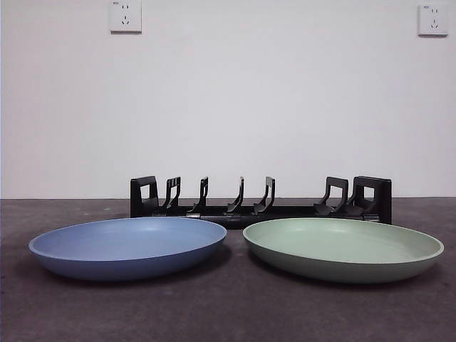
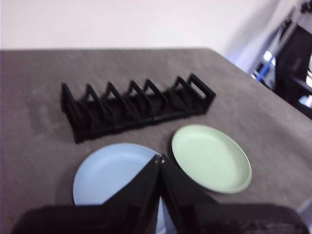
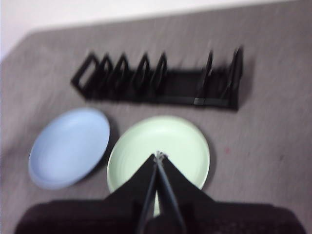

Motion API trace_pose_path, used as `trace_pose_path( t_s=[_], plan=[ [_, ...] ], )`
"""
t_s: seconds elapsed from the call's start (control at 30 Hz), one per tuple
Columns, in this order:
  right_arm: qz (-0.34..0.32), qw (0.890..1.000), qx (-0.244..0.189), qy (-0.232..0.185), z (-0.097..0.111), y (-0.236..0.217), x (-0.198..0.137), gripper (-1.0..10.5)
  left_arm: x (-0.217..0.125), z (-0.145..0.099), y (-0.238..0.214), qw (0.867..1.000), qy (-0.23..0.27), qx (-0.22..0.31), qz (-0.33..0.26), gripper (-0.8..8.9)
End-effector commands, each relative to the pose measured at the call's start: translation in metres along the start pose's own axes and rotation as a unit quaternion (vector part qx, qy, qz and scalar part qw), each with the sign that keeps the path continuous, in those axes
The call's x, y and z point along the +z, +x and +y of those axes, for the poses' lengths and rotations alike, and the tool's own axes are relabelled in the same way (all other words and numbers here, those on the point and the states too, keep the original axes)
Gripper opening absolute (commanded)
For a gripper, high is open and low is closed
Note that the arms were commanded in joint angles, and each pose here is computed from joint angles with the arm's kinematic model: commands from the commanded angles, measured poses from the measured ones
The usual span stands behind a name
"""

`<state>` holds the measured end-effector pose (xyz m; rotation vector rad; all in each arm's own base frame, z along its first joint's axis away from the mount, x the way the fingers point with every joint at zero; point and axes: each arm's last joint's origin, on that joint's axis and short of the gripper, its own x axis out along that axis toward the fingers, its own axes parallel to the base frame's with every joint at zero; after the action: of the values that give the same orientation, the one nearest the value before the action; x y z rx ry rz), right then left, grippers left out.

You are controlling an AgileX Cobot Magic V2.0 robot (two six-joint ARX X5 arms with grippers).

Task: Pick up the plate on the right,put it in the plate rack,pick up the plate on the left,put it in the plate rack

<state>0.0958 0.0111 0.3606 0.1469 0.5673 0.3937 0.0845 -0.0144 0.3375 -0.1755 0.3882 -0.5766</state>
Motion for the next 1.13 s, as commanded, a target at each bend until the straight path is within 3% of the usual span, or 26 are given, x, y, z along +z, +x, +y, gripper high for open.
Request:
trace_pose_path(
  t_s=[0.03,0.4,0.43,0.53,0.57,0.6,0.9,1.13],
  plan=[
    [0.031,0.999,0.011,-0.029,0.001,0.000,0.003,-0.1,0.003,-0.001,0.002,0.999,0.018,-0.014,0.025,-0.07],
    [0.054,0.998,0.016,-0.031,0.000,0.001,0.004,0.1,0.005,0.001,0.012,0.997,0.014,-0.050,0.057,0.07],
    [0.054,0.998,0.016,-0.031,0.000,0.001,0.004,0.6,0.005,0.001,0.012,0.997,0.014,-0.055,0.056,0.84],
    [0.049,0.998,0.028,-0.030,0.001,0.001,0.005,5.0,0.007,0.000,0.013,0.997,0.014,-0.057,0.057,6.49],
    [0.048,0.998,0.030,-0.029,0.001,0.001,0.006,5.9,0.008,0.000,0.013,0.996,0.016,-0.061,0.058,6.64],
    [0.051,0.998,0.033,-0.028,0.001,0.003,0.006,6.0,0.009,-0.001,0.014,0.996,0.018,-0.065,0.058,6.64],
    [0.104,0.994,0.033,0.015,-0.013,0.034,0.014,6.0,0.029,-0.011,0.019,0.989,0.074,-0.108,0.061,6.64],
    [0.218,0.973,0.037,0.070,-0.046,0.117,0.019,5.9,0.028,-0.011,0.034,0.985,0.071,-0.133,0.089,6.60]
  ],
)
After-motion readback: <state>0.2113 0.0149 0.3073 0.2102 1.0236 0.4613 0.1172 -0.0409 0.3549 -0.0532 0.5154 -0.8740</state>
